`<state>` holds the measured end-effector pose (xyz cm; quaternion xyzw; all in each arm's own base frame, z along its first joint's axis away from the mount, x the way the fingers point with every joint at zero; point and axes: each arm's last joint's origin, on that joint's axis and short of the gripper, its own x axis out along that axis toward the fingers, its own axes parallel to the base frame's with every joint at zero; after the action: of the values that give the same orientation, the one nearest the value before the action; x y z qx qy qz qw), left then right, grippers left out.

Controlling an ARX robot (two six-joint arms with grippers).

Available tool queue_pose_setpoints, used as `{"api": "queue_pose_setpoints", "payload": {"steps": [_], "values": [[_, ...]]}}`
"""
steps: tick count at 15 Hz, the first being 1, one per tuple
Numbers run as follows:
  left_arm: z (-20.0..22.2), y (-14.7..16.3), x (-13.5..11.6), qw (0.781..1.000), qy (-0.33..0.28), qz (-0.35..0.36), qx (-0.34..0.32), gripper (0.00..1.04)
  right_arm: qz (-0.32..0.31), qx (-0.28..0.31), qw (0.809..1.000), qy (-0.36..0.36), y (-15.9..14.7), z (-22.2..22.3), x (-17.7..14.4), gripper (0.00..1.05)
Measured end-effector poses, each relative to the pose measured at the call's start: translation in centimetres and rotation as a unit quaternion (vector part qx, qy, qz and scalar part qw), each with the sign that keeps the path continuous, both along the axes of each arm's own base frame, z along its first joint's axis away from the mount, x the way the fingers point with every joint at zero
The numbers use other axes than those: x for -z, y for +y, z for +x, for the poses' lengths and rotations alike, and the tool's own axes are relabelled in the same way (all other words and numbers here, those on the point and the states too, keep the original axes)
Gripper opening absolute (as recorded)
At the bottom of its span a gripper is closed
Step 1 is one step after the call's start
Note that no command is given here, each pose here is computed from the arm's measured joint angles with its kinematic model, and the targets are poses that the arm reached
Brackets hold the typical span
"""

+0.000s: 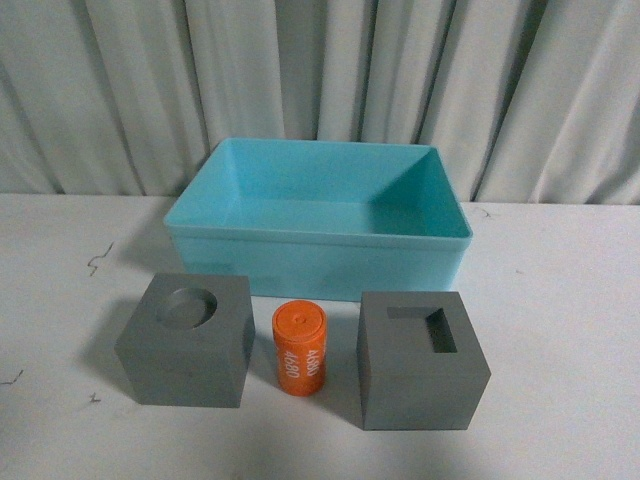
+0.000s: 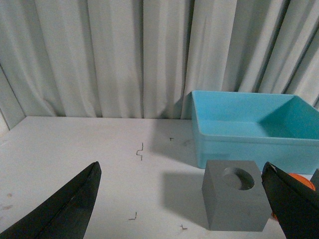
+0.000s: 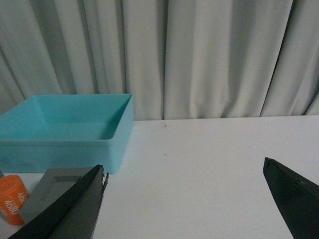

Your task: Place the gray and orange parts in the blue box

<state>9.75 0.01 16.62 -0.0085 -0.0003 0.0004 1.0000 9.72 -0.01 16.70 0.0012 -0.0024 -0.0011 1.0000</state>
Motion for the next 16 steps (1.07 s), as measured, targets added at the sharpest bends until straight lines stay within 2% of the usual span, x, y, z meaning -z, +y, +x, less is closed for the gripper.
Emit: {"api": "queue_pose_setpoints", "payload": {"steps": [16], "values": [[0.00,0.00,-0.01,1.000,0.000,0.000,0.000,0.98,0.000,0.000,1.000,0.000,0.00,0.00,0.00,0.98]]}}
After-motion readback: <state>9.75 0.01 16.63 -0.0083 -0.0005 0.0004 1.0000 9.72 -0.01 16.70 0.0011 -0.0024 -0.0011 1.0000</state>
